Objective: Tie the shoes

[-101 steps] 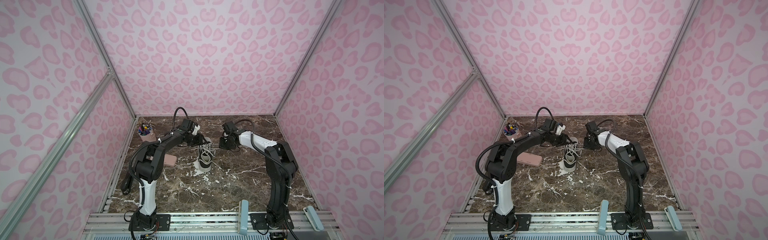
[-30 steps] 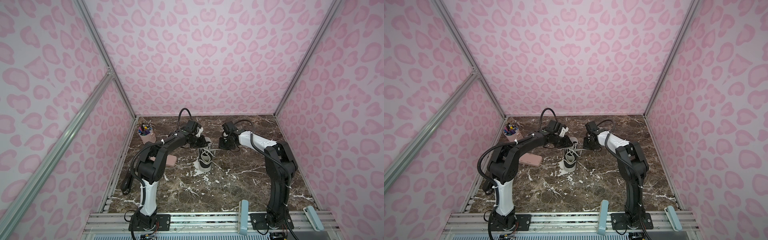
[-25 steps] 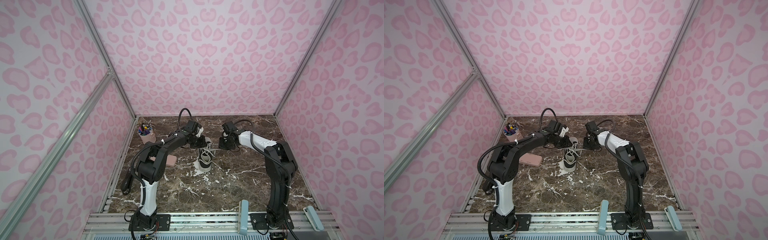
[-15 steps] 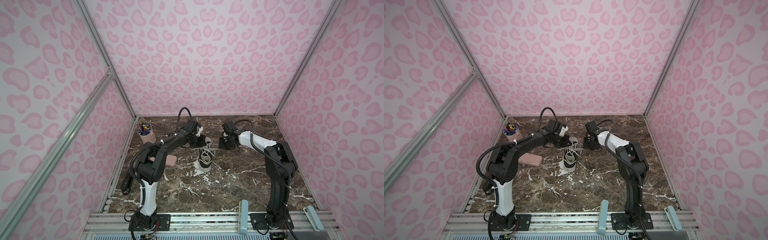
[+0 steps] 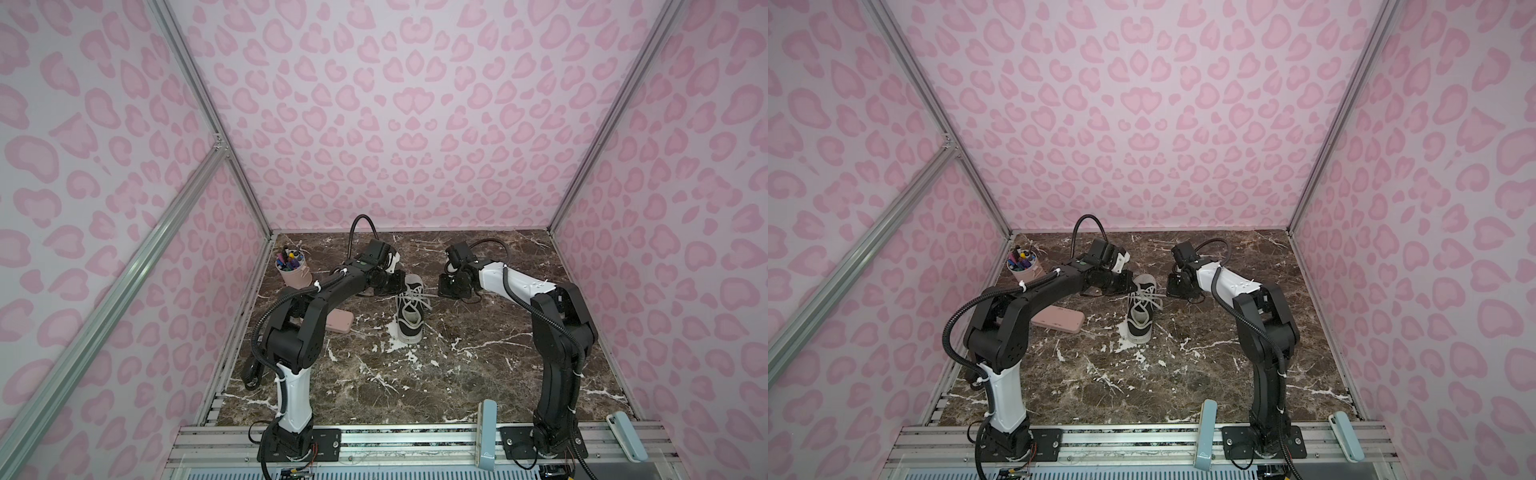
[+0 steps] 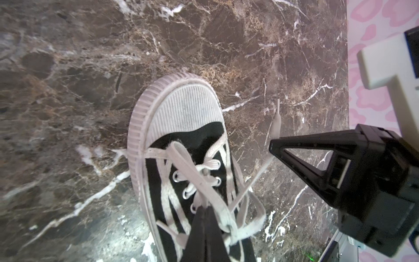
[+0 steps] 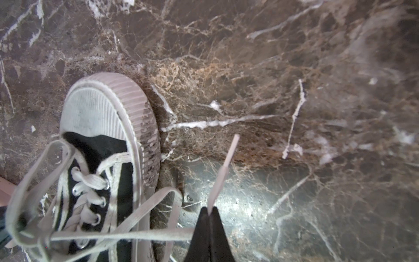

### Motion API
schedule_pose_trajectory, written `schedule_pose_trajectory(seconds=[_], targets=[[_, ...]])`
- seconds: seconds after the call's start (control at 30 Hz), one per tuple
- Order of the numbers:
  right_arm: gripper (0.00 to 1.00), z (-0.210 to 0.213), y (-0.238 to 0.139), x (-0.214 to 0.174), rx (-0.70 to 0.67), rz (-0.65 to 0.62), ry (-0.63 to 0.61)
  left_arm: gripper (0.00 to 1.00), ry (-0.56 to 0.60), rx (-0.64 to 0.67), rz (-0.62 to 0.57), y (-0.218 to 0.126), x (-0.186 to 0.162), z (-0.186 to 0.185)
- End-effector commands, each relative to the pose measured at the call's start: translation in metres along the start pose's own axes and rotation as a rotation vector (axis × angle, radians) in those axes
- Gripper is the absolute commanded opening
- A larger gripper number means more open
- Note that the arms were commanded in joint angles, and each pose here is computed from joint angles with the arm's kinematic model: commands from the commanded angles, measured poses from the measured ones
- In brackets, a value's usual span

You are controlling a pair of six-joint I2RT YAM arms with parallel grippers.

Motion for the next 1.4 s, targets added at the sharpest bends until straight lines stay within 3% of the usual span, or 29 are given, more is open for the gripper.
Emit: schedule_pose_trajectory(seconds=[0.0, 0.8, 1.23, 1.37], targets=[[0.0, -0.006, 0.0, 0.001, -0.019, -0.01, 0.008, 0.04, 0.008, 0.016, -0.008, -0.005, 0.001, 0.002], [0.0, 0.003, -0.018, 0.01, 0.035, -0.08, 0.009, 0.04, 0.017, -0.011, -0.028, -0.013, 0.006, -0.006], [0.0, 0.002, -0.007, 0.002, 0.033, -0.038, 0.002, 0.04, 0.0, -0.021, -0.008, -0.006, 0.0, -0.003], [0.0, 0.002, -0.002, -0.001, 0.031, -0.021, 0.0, 0.1, -0.011, -0.028, -0.004, -0.004, -0.004, -0.002]])
Point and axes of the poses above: each gripper's point midway between its finger pads, its own y axis out along the fingers, its own z axis along the line the jaws close on, x = y × z, the point moved 5 cm from there along -y, back along the fingers, and after that the axes turned 15 degrees about y, right-handed, at the moved point
